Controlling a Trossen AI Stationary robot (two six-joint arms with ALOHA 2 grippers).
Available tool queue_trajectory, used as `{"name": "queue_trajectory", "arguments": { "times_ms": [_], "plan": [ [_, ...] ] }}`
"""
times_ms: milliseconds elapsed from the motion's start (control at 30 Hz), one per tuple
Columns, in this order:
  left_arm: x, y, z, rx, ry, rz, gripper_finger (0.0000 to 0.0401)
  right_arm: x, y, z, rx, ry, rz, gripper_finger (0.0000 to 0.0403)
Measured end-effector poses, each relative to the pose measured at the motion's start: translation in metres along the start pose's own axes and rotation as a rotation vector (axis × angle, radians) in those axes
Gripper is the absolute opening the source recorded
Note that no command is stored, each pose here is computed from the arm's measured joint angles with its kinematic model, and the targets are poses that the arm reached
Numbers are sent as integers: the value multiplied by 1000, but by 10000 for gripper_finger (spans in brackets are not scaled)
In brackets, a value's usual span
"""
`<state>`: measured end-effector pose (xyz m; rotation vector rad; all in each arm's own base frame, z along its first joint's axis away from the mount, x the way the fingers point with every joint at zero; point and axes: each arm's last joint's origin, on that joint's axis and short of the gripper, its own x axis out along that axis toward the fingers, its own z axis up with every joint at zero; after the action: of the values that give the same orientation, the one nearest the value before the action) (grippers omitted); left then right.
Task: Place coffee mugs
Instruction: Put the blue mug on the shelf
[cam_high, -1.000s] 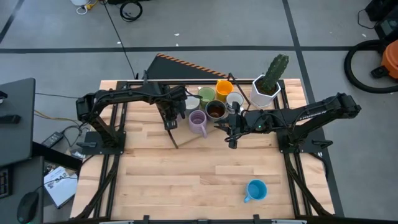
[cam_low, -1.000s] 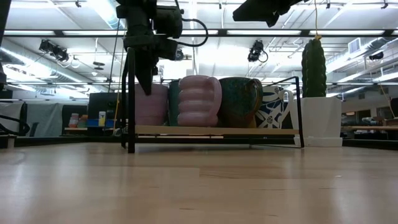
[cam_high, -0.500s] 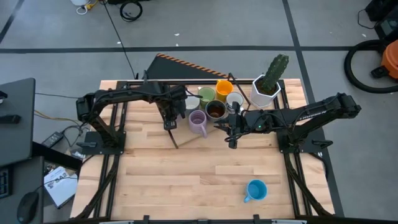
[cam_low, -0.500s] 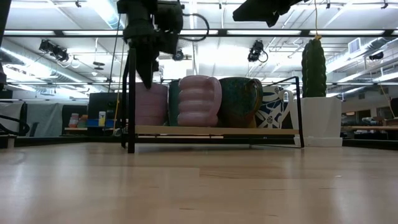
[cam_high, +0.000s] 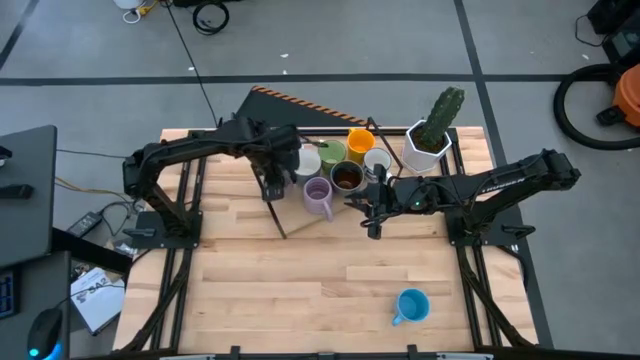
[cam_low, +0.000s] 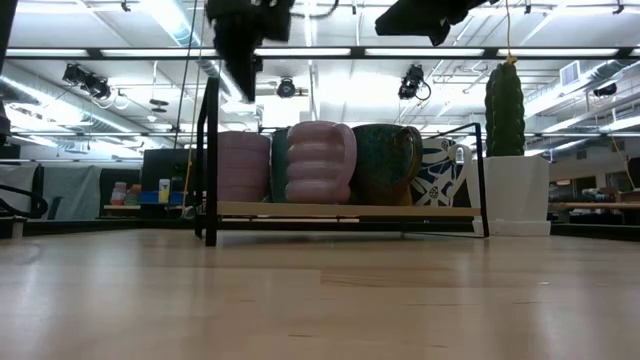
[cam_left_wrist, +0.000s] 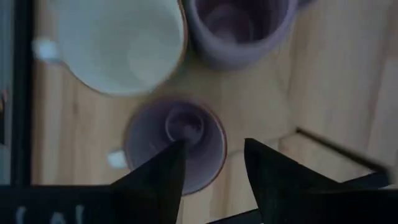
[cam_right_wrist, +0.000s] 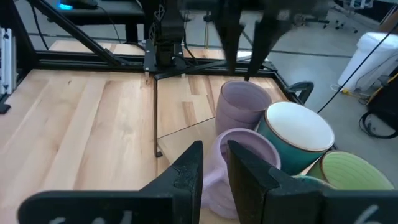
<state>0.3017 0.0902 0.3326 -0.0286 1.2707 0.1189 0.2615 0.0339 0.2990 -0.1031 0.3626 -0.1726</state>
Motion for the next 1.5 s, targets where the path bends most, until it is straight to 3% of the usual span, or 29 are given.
{"name": "queue_trajectory", "arguments": {
  "times_ms": [133,300,467,633,833,1100,1500],
  "plan": [
    [-32,-17,12,16,-155,-6,169,-2,5,-6,46,58,42,77],
    [-49,-67,17,198,-320,-22,152,-15,34,-20,121,202,167,77],
    [-58,-115,12,380,-364,43,142,-36,70,-28,135,296,245,77],
    [-61,-139,6,454,-364,46,142,-51,97,-29,221,465,262,77],
    [-42,-143,4,502,-356,56,142,-45,133,-37,299,757,172,77],
    [-23,-129,3,551,-308,91,142,-25,173,-26,432,1103,32,77],
    [-79,-101,-20,531,-485,149,142,-17,205,-28,650,1268,-75,81]
  ]
}}
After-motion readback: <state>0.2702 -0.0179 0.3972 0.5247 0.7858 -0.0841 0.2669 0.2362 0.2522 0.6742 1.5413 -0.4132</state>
